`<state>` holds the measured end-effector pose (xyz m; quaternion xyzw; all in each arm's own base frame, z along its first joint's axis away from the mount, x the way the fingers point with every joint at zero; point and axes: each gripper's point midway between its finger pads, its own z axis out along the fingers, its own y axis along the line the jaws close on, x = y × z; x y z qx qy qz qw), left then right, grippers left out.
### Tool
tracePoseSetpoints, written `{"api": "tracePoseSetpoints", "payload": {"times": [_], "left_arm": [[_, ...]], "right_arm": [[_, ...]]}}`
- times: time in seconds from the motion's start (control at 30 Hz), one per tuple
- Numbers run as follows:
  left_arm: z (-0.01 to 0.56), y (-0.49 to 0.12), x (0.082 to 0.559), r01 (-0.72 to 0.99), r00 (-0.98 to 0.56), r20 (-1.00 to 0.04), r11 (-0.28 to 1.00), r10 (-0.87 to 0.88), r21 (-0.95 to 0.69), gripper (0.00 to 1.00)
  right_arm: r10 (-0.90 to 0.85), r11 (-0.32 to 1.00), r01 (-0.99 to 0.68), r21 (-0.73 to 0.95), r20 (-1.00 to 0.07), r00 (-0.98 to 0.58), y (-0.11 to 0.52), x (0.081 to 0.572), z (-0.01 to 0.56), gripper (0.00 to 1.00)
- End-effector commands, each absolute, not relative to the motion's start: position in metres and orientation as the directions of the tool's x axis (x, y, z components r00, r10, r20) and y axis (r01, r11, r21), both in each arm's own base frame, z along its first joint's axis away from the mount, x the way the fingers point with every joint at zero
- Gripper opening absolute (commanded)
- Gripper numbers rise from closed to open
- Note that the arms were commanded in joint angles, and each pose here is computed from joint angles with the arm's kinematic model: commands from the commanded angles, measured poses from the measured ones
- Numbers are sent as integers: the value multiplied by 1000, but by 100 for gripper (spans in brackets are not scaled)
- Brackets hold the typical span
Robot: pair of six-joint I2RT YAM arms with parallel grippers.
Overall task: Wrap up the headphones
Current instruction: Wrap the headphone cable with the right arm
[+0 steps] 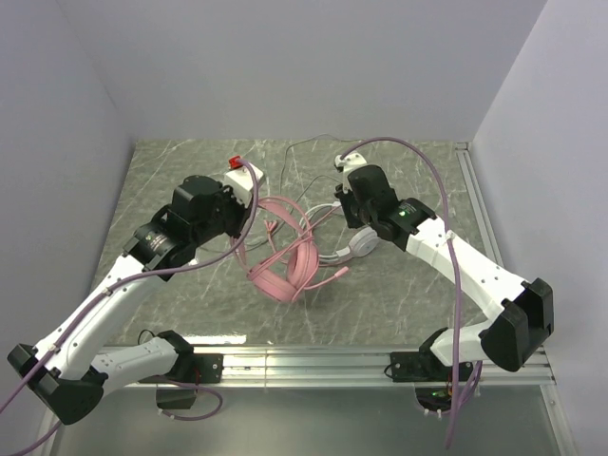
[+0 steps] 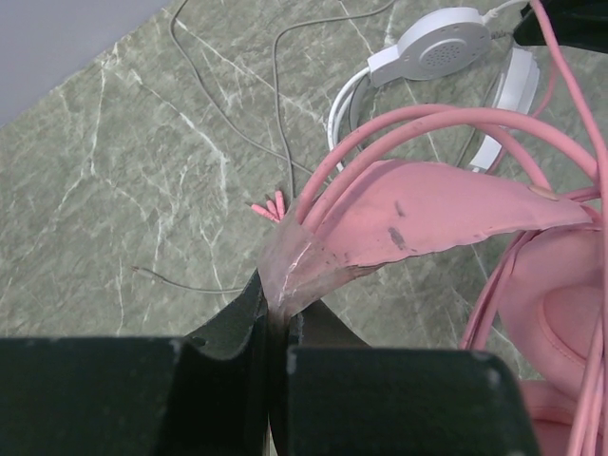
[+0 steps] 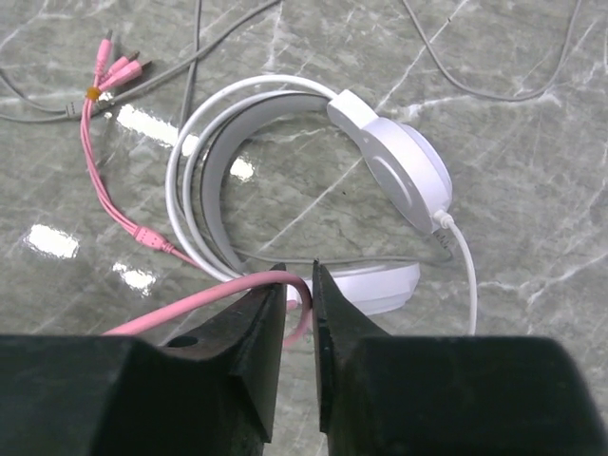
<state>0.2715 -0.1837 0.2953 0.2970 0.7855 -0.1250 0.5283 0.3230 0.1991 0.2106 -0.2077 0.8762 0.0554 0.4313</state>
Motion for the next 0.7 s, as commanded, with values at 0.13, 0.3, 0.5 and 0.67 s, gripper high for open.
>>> {"api": "tracePoseSetpoints", "payload": {"times": [0.13, 0.3, 0.5, 0.67], "left_arm": [[367, -200, 253, 646, -219, -965, 762, 144, -33, 0], [379, -203, 254, 570, -366, -930, 800, 43, -187, 0], [387, -209, 257, 533, -432, -902, 805, -5, -260, 0], [404, -214, 250, 557, -426, -904, 775, -43, -300, 0]], "right_arm": [[-243, 895, -445, -15, -855, -459, 213, 337, 223, 22], [-196, 852, -519, 65, -880, -433, 236, 338, 219, 21], [-126, 763, -628, 153, -918, -377, 260, 329, 224, 25], [-35, 707, -684, 180, -957, -288, 270, 330, 236, 33]]}}
